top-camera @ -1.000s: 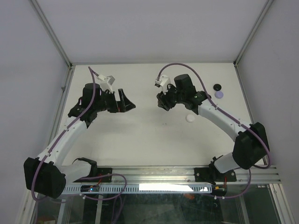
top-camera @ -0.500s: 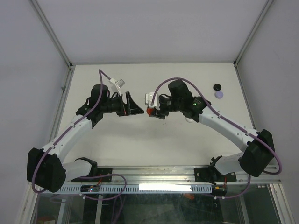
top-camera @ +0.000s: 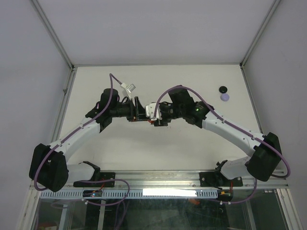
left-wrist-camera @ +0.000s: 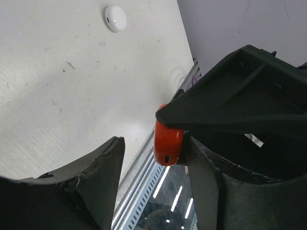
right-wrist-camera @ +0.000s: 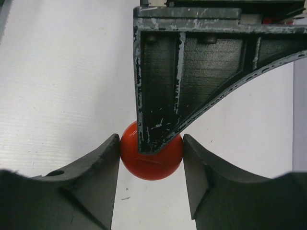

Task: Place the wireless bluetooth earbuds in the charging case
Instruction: Pick up the charging case at the center of the board.

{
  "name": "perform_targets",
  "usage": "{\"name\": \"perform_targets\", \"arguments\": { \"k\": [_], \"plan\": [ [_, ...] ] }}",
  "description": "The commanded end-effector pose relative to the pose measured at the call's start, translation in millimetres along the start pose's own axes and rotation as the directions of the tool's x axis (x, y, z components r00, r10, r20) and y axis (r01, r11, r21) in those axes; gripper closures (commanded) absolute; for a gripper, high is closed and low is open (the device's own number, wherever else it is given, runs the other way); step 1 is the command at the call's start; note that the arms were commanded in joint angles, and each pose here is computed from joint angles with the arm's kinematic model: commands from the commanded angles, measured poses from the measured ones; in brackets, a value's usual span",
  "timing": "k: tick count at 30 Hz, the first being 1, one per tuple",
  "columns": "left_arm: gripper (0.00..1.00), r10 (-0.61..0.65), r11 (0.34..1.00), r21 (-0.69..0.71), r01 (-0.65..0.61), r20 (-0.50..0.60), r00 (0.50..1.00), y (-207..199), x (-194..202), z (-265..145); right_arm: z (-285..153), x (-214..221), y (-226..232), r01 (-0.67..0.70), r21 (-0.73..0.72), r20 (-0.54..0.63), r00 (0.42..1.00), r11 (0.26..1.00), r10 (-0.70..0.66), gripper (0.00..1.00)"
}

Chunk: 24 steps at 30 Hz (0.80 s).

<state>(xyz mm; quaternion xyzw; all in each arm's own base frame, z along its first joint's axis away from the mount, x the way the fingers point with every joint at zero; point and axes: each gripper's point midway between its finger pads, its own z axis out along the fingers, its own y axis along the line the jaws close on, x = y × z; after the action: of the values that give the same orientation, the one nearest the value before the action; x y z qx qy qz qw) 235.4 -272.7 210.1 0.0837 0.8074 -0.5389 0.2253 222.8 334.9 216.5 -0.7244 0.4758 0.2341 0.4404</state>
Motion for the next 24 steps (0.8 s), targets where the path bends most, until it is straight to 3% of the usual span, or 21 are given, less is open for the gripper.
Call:
{"name": "perform_targets", "arguments": {
  "k": [1,7,13,17,24],
  "plan": [
    [0.48,0.026,0.997,0.068,-0.027,0.018,0.999,-15,-6,0,-5,-24,-12,0.072,0.024,0.052,0.996,0.997,-0.073,0.6],
    [0.71,0.03,0.996,0.088,-0.031,0.018,0.999,-18,-5,0,-2,-23,-9,0.072,0.01,0.056,0.996,0.997,-0.072,0.6],
    [0.91,0.068,0.994,0.086,-0.074,0.066,0.995,-22,-10,-4,-5,-19,-11,0.032,0.041,0.039,0.999,0.999,-0.034,0.48],
    [0.95,0.115,0.991,0.051,-0.124,0.141,0.983,-20,-16,-10,-17,-21,-20,-0.054,0.105,0.053,0.997,0.993,0.049,0.4],
    [0.96,0.183,0.974,0.071,-0.213,0.296,0.938,-36,-32,-24,-38,-38,-20,-0.254,0.138,0.211,0.952,0.957,0.222,0.31]
  ]
}}
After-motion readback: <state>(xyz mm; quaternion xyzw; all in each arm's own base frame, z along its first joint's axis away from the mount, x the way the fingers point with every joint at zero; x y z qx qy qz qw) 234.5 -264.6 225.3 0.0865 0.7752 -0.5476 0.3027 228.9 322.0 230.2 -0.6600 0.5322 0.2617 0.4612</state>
